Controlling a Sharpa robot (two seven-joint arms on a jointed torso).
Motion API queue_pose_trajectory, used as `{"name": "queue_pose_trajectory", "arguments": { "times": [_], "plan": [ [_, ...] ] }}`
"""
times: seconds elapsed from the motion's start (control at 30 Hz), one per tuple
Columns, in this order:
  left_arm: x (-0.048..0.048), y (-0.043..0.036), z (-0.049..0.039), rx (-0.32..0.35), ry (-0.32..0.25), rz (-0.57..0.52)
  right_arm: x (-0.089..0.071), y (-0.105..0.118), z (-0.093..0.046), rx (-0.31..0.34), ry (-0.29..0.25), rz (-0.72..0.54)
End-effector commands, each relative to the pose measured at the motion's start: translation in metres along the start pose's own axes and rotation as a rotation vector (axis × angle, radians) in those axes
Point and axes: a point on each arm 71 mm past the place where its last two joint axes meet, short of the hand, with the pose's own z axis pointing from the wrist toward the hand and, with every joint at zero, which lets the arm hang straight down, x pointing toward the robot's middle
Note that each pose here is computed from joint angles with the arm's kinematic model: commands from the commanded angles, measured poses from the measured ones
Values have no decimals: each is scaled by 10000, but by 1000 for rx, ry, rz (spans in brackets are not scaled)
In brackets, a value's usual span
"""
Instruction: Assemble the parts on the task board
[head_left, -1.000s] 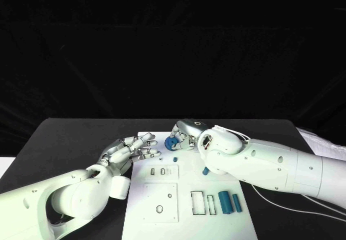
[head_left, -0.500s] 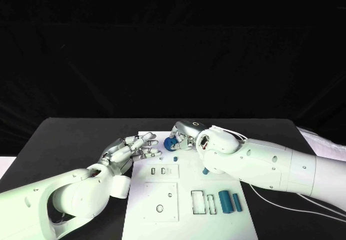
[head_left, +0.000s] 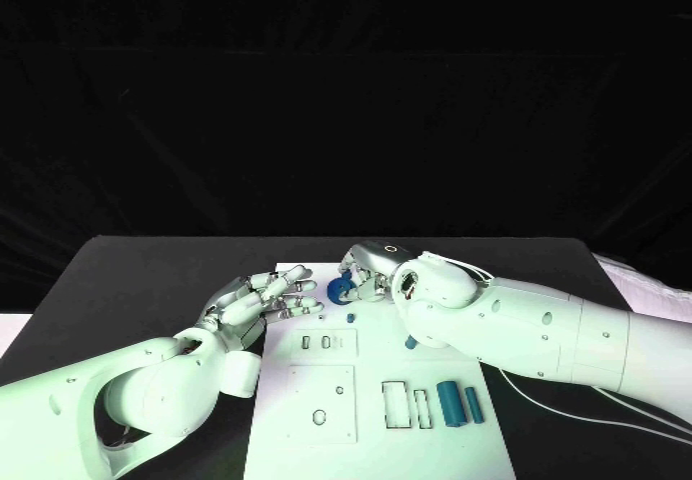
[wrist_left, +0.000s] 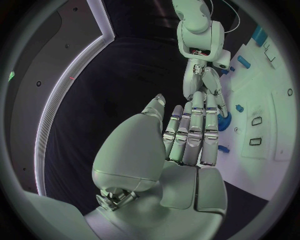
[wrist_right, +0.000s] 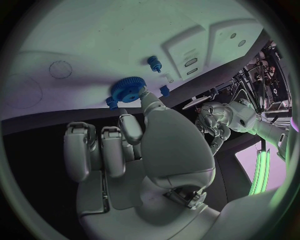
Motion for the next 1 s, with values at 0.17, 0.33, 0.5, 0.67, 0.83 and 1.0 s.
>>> {"name": "queue_pose_trajectory", "arguments": {
  "times": [0.17,0.33,0.5,0.67,0.83,1.0],
  "plan": [
    [22,-8,1,3,24,-3,22,-21,-19,-1,29,15],
    [23,-7,1,2,24,-3,33,-35,-23,8,45,38],
    [14,-9,1,2,22,-2,-58,-116,-97,3,-53,101],
    [-15,-16,-5,4,15,1,-215,-292,-299,-27,-129,169],
    [-42,-22,-11,5,8,3,-352,-524,-516,-53,-115,216],
    [-60,-22,-2,6,4,5,-483,-835,-741,-90,-96,255]
  ]
}}
